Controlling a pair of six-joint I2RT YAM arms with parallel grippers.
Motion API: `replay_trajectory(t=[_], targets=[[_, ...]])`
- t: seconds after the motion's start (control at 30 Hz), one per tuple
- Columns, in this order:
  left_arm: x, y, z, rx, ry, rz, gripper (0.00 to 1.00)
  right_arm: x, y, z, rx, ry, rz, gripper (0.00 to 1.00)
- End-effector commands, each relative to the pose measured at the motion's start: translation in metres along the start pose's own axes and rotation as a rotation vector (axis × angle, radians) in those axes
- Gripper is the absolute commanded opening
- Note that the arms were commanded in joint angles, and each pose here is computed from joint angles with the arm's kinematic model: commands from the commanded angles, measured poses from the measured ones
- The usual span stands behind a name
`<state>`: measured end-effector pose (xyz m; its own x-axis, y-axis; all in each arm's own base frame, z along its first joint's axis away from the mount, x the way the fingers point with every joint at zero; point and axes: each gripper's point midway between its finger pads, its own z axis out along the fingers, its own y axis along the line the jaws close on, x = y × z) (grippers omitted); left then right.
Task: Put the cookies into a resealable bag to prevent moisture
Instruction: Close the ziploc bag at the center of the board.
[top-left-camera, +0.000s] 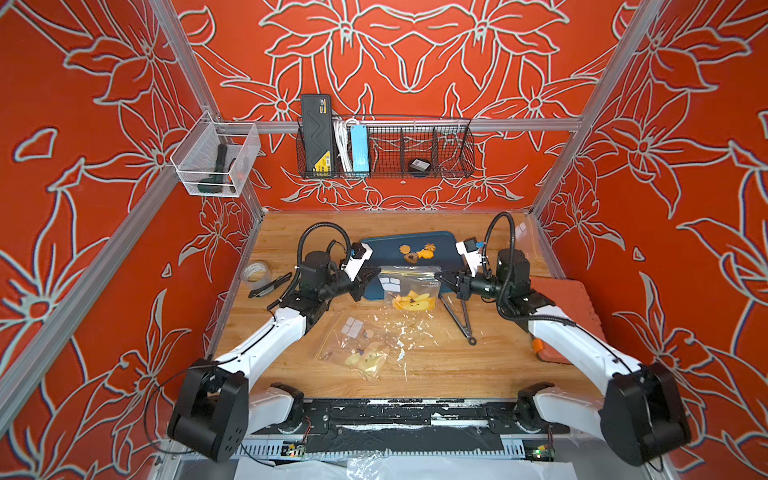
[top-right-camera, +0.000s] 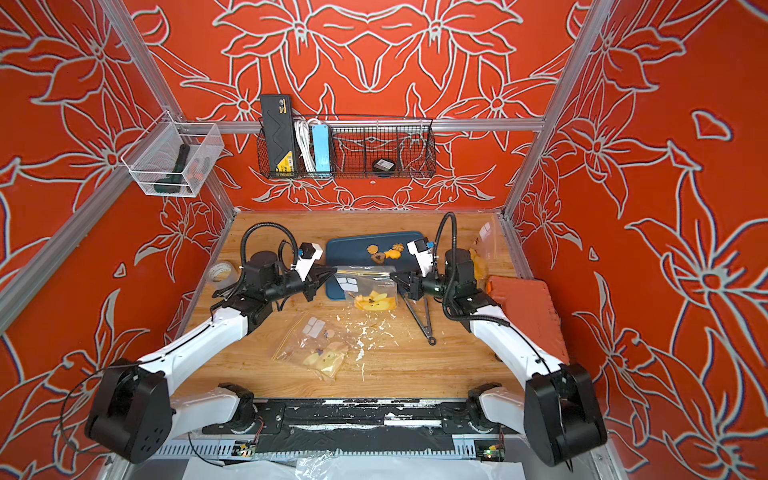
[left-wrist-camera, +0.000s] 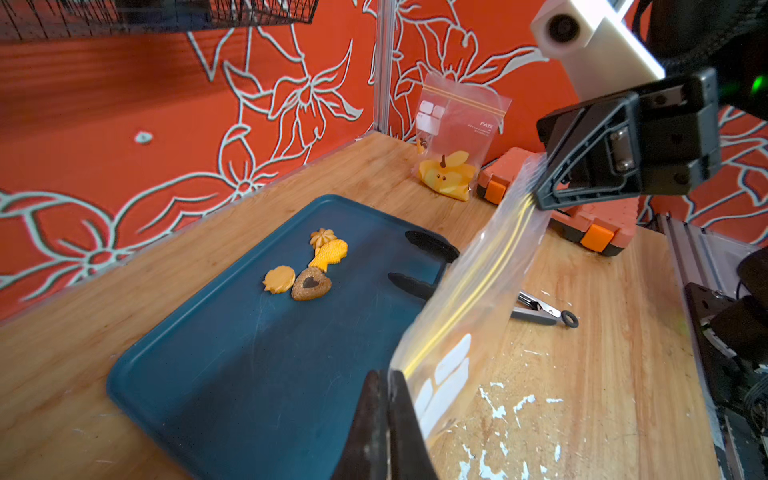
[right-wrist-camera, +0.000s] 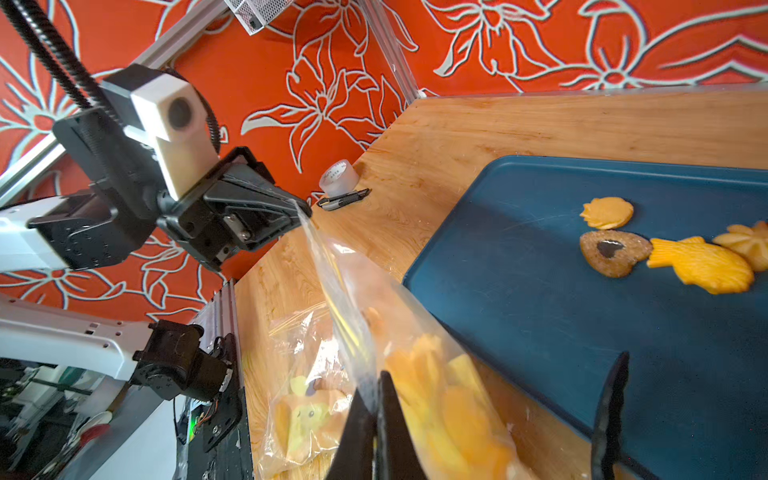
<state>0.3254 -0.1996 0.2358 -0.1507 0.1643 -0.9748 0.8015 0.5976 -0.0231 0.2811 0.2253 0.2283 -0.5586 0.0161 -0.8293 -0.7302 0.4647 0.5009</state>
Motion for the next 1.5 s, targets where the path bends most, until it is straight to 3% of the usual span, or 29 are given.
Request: replay_trajectory(t=[0.0,0.17,0.3,0.33,0.4,0.47,0.57,0.77,0.9,1.1,1.47], targets=[[0.004,-0.008,-0.008,0.027,0.006,0.017,0.0,0.01,-0.008,-0.009,0.087,-0.009,0.044,0.0],[0.035,-0.017,-0.007,0.066,0.064,-0.033,0.0,0.041,-0.031,-0.007,0.16,0.022,0.067,0.0],[0.036,-0.025,0.0,0.149,0.073,-0.053,0.0,0.045,-0.03,-0.001,0.122,0.039,0.048,0.0],[0.035,-0.026,0.001,0.163,0.067,-0.056,0.09,0.043,-0.028,-0.001,0.112,0.036,0.04,0.0],[0.033,-0.027,0.005,0.189,0.051,-0.066,0.43,0.039,-0.021,-0.002,0.088,0.032,0.017,0.0],[0.035,-0.025,0.011,0.208,0.06,-0.079,0.63,0.036,-0.013,-0.004,0.06,0.036,-0.008,0.0],[0.038,-0.026,0.021,0.261,0.055,-0.082,0.76,0.031,0.004,-0.008,-0.003,0.035,-0.045,0.0],[0.038,-0.035,0.035,0.302,0.033,-0.005,0.79,0.019,0.037,-0.017,-0.084,0.032,-0.106,0.0],[0.022,-0.043,0.024,0.301,-0.061,0.028,0.81,0.002,0.066,-0.026,-0.131,0.024,-0.166,0.0],[0.006,-0.055,0.015,0.321,-0.111,0.062,0.81,-0.02,0.1,-0.038,-0.187,0.006,-0.227,0.0],[-0.019,-0.078,-0.004,0.422,-0.21,0.083,0.77,-0.033,0.125,-0.054,-0.211,0.003,-0.275,0.0]])
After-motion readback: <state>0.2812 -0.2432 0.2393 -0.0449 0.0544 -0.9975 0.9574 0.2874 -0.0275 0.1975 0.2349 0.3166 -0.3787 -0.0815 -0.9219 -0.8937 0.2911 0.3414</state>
